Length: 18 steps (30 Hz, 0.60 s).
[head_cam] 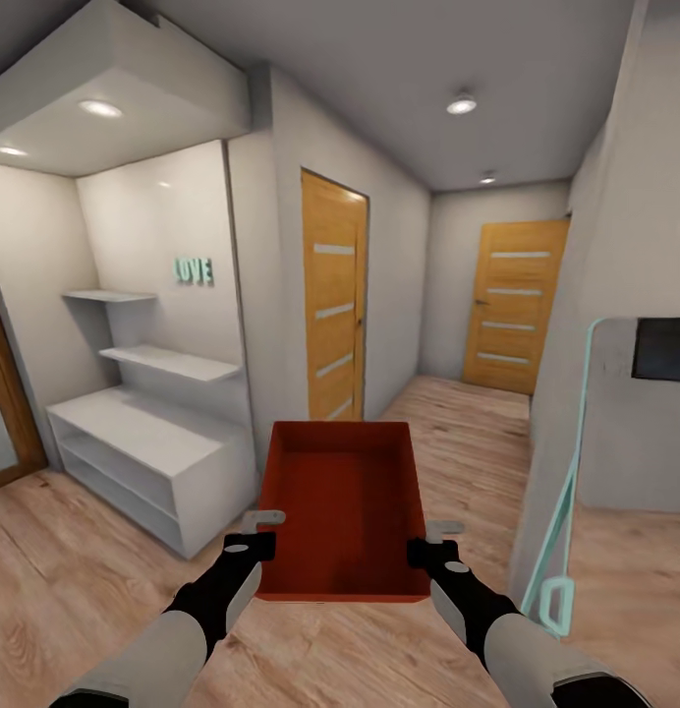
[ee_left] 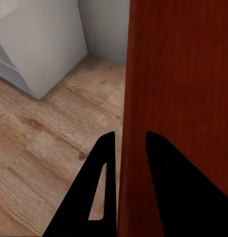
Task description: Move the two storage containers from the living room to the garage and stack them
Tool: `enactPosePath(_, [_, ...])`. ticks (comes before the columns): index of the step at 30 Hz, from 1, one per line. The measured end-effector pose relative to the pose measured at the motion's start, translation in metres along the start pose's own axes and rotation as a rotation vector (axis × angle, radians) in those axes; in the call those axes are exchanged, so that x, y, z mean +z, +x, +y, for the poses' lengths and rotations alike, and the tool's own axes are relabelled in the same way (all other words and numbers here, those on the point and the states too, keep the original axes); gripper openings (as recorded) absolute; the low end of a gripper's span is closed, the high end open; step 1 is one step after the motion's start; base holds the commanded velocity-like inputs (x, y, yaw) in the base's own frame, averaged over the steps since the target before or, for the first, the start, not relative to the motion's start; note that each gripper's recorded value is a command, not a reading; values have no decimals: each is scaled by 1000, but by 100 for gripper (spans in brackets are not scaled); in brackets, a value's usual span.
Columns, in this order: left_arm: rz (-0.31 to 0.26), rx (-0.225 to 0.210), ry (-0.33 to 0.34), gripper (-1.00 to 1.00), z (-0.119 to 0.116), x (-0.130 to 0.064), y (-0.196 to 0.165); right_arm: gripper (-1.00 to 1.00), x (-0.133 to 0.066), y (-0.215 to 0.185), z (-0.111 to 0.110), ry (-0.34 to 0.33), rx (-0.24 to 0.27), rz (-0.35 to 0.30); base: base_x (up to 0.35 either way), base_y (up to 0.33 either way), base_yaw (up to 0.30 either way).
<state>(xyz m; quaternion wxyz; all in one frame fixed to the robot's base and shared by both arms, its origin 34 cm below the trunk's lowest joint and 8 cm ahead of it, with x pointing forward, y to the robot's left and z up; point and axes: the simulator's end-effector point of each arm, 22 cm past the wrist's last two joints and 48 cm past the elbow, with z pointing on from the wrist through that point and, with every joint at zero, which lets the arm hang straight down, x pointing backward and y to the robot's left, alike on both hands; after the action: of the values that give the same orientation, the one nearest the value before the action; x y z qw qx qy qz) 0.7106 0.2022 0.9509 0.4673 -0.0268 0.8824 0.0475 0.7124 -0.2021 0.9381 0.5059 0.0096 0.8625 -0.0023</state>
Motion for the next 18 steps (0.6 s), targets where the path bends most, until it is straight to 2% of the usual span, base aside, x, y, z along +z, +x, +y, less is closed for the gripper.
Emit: enactPosePath(18, [-2, 1, 0, -100, 0, 0, -1, -100, 0, 0, 0, 0, 1, -2, 323, 99, -245])
